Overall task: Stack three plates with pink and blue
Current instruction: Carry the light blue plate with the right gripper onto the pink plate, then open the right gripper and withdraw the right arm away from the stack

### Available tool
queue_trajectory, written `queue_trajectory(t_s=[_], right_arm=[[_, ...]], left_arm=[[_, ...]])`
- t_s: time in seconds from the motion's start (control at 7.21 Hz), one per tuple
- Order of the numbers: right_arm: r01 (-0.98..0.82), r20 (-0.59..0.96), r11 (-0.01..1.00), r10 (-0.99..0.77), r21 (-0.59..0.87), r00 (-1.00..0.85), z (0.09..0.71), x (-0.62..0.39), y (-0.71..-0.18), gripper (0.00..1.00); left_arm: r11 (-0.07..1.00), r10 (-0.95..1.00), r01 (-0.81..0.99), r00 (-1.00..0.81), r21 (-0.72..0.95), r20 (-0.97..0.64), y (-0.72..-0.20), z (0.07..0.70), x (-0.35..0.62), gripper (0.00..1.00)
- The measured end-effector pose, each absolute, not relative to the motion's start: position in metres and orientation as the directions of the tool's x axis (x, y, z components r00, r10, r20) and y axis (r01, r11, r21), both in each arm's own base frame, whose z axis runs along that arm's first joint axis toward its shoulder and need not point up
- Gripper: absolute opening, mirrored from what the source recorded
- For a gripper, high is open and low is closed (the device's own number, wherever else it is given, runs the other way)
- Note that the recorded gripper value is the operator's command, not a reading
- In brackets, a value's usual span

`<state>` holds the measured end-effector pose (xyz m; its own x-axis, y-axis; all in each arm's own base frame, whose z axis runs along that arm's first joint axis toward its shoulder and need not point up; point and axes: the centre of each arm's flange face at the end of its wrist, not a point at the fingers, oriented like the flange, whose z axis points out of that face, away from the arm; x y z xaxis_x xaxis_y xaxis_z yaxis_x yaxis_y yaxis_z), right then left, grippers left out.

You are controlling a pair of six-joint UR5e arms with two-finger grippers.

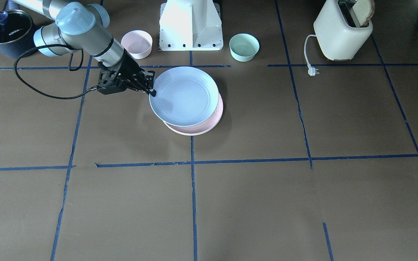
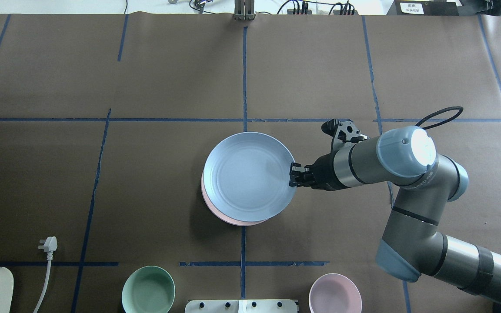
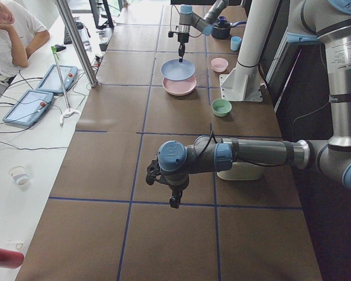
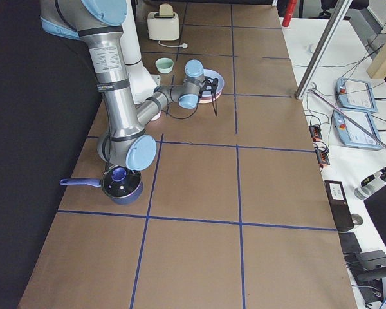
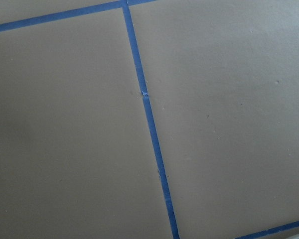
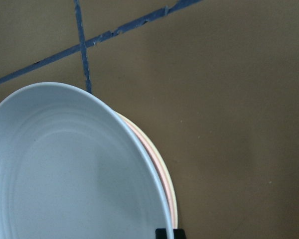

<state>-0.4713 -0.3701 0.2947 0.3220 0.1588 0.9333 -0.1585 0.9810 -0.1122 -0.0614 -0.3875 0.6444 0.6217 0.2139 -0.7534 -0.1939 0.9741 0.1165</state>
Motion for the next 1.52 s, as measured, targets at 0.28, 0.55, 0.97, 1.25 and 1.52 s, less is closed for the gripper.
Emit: queue_trajectory(t_s=[0.28, 0.55, 0.97, 1.25, 1.52], right_arm=[[-0.162, 0.927, 0.981, 0.159, -0.109, 0.339, 0.295, -0.485, -0.362, 1.00], [-0.164, 0.922, 0.981, 0.159, -0.106, 0.353, 0.298, -0.487, -0.366, 1.00], [-0.145, 0.881, 0.983, 0.168, -0.114, 0.443, 0.298, -0.453, -0.417, 1.00], [-0.044, 0.814, 0.998, 0.052, -0.033, 0.578, 0.338, -0.380, -0.478, 1.00], [0.080, 0.756, 0.995, -0.096, 0.059, 0.648, 0.435, -0.247, -0.516, 1.00]], left_arm=[[0.974, 0.213, -0.194, 0.621, 0.115, -0.754, -0.387, 0.645, -0.061, 1.00], [0.974, 0.213, -0.194, 0.621, 0.115, -0.754, -0.388, 0.645, -0.061, 1.00], [0.977, 0.198, -0.184, 0.628, 0.104, -0.753, -0.389, 0.644, -0.061, 1.00], [0.980, 0.180, -0.177, 0.638, 0.085, -0.748, -0.390, 0.644, -0.061, 1.00], [0.983, 0.168, -0.173, 0.662, 0.068, -0.730, -0.392, 0.645, -0.063, 1.00]])
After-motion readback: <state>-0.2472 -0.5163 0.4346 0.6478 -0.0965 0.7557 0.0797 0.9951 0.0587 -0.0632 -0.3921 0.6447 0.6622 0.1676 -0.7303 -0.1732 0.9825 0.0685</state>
